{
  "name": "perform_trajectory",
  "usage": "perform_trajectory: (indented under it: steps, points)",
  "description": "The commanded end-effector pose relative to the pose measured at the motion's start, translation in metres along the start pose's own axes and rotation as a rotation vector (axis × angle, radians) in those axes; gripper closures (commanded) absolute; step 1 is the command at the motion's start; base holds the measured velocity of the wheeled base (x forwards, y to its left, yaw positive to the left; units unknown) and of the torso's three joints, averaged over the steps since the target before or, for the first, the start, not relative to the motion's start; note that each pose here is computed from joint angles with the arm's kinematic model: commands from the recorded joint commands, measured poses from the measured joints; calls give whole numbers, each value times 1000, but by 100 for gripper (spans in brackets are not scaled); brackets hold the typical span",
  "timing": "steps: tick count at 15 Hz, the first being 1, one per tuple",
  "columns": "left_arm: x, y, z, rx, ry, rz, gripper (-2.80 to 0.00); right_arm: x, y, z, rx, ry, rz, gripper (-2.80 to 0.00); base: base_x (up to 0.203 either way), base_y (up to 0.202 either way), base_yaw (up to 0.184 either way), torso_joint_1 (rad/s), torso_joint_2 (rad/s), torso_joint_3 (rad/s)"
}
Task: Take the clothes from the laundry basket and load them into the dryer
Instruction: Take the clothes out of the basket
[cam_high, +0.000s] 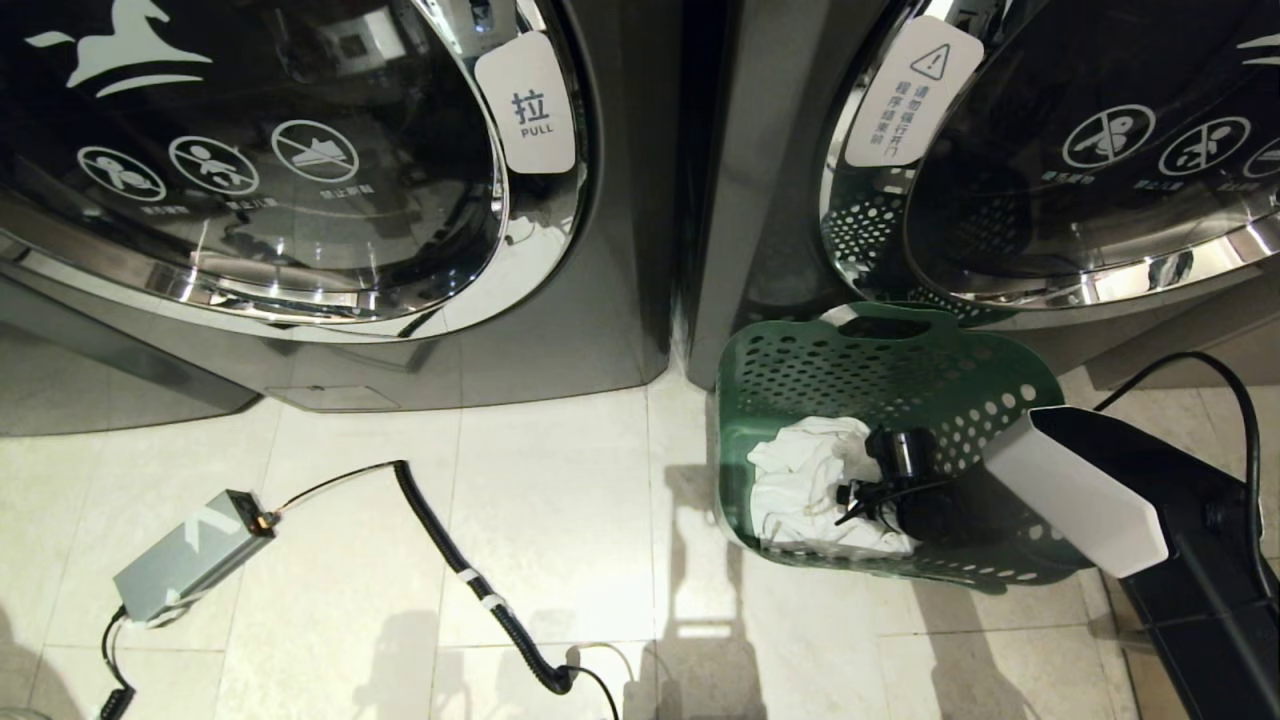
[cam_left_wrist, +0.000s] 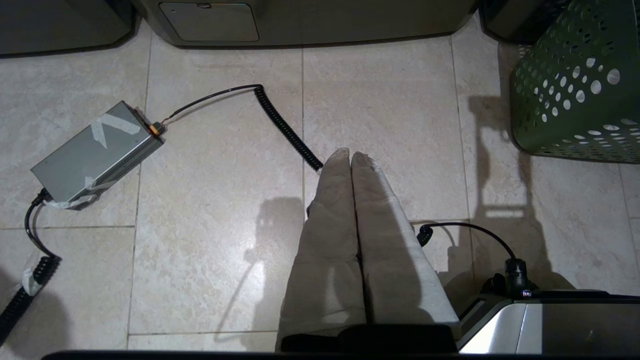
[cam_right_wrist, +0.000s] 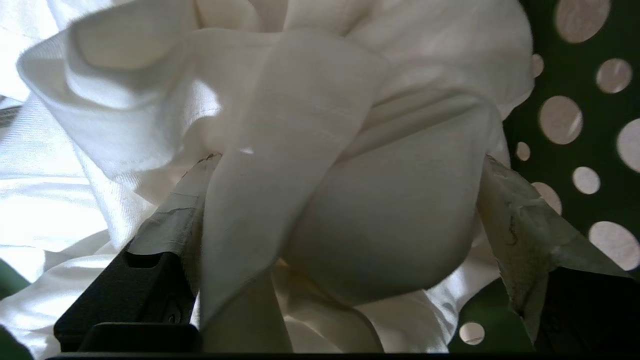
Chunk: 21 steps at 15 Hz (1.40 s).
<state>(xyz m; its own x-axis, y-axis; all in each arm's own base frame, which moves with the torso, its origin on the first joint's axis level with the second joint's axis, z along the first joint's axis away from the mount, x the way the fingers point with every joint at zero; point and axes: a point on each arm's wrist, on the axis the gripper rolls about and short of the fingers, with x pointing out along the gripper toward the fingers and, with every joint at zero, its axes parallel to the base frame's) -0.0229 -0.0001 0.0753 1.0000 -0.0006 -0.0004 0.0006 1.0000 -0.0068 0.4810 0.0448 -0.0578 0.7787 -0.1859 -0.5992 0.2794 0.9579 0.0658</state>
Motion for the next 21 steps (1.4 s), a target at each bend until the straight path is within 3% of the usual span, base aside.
perform_trajectory:
  steps: [1, 4, 5, 16, 21]
  points:
    - [0, 0, 0, -1, 1, -1, 0, 5, 0, -5, 2, 3, -4, -280, 0, 0, 0, 0, 0, 0]
    - [0, 0, 0, -1, 1, 1, 0, 11, 1, -6, 6, -13, 1, -280, 0, 0, 0, 0, 0, 0]
    - [0, 0, 0, -1, 0, 0, 0, 13, 2, -8, 5, -12, 1, 0, 0, 0, 0, 0, 0, 0]
    - [0, 0, 0, 0, 1, 0, 0, 14, 2, -7, 49, -16, -3, 0, 0, 0, 0, 0, 0, 0]
    - [0, 0, 0, 1, 1, 0, 0, -13, 5, 27, 76, -49, 11, 0, 0, 0, 0, 0, 0, 0]
